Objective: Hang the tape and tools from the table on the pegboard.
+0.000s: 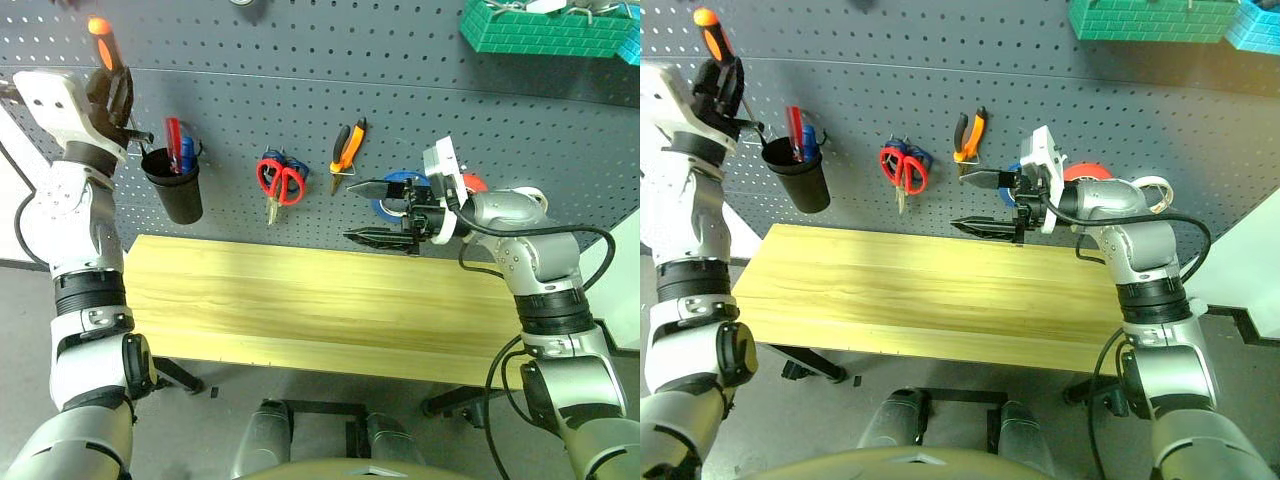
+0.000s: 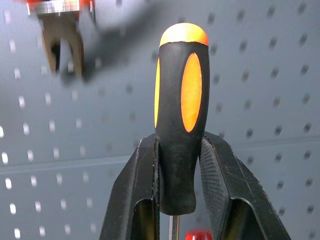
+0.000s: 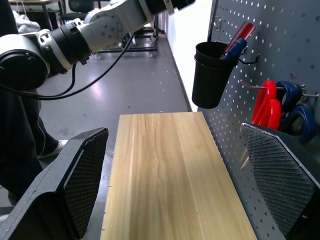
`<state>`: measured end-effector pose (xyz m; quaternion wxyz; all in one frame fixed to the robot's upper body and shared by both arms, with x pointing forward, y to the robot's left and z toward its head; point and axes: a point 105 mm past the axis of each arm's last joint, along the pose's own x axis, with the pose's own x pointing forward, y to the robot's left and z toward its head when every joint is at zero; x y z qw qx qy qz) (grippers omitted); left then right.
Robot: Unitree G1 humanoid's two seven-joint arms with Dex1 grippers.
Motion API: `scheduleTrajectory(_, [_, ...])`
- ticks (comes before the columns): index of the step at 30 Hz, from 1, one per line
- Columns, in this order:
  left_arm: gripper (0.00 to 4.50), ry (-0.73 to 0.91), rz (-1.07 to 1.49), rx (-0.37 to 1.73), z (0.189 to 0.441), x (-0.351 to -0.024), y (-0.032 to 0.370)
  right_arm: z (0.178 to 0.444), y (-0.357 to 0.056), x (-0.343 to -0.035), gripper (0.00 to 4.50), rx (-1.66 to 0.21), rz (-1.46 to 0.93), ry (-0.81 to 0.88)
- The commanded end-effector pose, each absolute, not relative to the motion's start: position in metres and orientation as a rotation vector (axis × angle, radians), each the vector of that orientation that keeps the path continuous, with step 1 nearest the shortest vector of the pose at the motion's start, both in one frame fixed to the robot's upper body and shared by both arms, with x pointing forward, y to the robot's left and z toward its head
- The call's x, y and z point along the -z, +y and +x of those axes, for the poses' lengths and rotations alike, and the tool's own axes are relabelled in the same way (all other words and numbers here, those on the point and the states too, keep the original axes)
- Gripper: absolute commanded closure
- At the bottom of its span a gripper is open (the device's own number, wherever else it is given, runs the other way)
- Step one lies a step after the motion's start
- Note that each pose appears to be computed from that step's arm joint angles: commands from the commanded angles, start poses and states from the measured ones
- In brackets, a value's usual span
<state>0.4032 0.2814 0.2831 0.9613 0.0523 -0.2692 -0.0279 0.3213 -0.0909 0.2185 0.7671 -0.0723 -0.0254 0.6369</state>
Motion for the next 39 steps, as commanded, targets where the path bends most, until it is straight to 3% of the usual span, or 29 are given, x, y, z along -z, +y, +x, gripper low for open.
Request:
scheduleTrajectory(1, [3.74,-0.521,0.101,0.046,0.410,-0.276,0.279,0.316,-0.094,-0.227,0.00,-1.370,-0.207,-0.092])
scheduleTrajectory(9, [3.74,-0.442,0.012,0.087,0.418,-0.239,0.273,0.315,-0.096,-0.228,0.00,-1.349,-0.226,-0.090])
scheduleTrajectory(10, [3.01,-0.441,0.022,0.078,0.418,-0.238,0.274,0.315,-0.097,-0.228,0.00,-1.347,-0.228,-0.089])
scheduleTrajectory(17, [0.84,-0.499,0.063,0.169,0.397,-0.251,0.263,0.312,-0.100,-0.231,0.00,-1.335,-0.218,-0.093])
scheduleTrajectory(25, [0.84,-0.507,0.120,0.340,0.337,-0.258,0.251,0.304,-0.115,-0.223,0.00,-1.309,-0.181,-0.021])
scheduleTrajectory(33, [0.84,-0.133,0.186,0.769,0.274,-0.179,0.243,0.298,-0.130,-0.180,0.00,-1.251,-0.125,0.112])
scheduleTrajectory(39, [0.84,0.004,0.208,0.934,0.259,-0.140,0.248,0.299,-0.135,-0.150,0.00,-1.221,-0.147,0.181])
